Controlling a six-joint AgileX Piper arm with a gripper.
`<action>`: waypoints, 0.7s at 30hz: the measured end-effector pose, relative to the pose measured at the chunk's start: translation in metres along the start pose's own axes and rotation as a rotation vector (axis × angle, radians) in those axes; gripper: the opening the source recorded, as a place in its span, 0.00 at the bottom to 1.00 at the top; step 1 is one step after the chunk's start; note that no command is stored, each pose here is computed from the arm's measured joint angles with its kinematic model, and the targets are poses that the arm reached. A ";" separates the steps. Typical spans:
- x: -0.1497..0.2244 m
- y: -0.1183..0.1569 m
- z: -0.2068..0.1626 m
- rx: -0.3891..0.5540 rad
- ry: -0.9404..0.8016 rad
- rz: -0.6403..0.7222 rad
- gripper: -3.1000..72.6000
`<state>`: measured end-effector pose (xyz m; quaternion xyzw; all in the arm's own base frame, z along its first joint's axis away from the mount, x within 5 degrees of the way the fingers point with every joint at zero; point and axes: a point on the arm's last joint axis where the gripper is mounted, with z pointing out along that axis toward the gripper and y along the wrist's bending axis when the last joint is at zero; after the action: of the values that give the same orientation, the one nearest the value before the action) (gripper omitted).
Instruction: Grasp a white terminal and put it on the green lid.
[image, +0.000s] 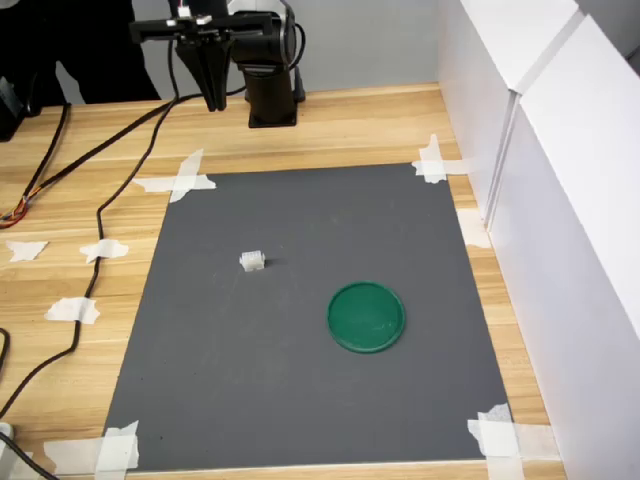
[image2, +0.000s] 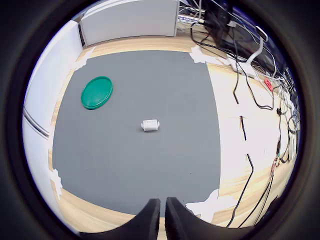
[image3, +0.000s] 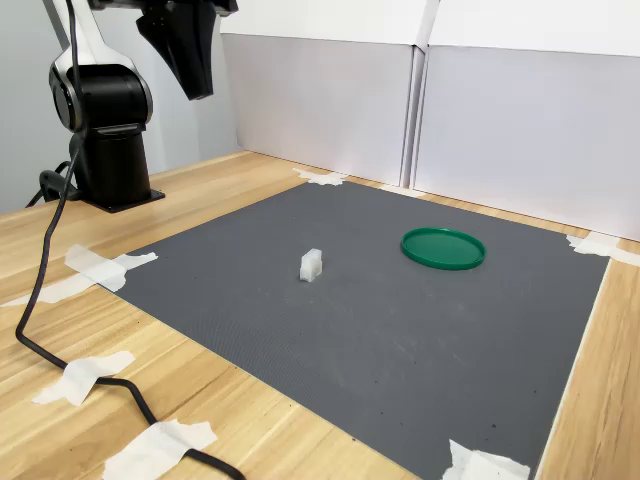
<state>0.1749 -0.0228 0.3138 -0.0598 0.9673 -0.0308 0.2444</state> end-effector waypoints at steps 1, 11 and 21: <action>-0.003 -0.001 0.003 -0.002 0.012 -0.009 0.17; -0.033 -0.009 0.039 -0.051 0.113 -0.024 0.84; -0.056 0.001 0.071 -0.177 0.162 -0.065 0.98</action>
<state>0.2575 -0.0168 0.2771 -0.1096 0.9804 0.0422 0.1581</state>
